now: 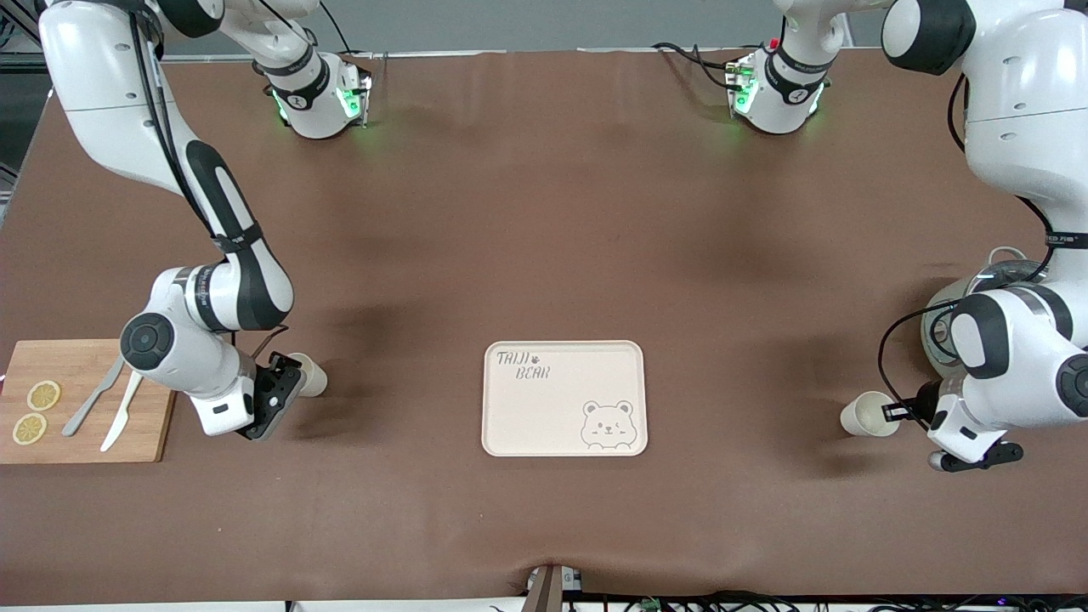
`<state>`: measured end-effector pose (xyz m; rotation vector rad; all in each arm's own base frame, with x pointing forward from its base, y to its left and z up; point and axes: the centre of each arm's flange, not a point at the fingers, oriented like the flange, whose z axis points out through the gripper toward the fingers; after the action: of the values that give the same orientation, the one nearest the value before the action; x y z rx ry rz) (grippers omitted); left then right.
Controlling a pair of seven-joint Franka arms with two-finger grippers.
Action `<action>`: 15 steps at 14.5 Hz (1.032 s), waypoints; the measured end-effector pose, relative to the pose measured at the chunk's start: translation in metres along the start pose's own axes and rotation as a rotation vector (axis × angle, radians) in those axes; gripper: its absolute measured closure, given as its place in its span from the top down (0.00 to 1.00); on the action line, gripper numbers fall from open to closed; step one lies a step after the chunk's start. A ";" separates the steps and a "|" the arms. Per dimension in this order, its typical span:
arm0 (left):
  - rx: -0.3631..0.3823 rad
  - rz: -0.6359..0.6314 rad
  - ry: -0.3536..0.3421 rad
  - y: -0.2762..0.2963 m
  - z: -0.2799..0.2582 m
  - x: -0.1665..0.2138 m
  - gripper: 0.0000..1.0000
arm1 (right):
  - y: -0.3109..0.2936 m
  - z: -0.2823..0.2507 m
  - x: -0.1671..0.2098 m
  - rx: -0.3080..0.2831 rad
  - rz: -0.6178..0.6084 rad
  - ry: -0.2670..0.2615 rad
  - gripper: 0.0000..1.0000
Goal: Place white IKEA cup upright on tray with both arms
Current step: 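Close the right gripper on its cup while the left gripper grasps the other, then carry the right cup toward the tray while the left gripper carries its cup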
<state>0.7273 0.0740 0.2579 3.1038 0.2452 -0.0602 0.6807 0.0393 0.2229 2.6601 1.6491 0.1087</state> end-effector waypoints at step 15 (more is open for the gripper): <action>-0.004 -0.144 0.006 0.103 -0.088 -0.026 0.03 | -0.006 -0.001 0.003 0.030 0.022 0.014 0.07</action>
<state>0.7211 -0.0294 0.3499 3.0774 0.4679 -0.0541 0.6772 0.0448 0.2237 2.7064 1.6387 0.1042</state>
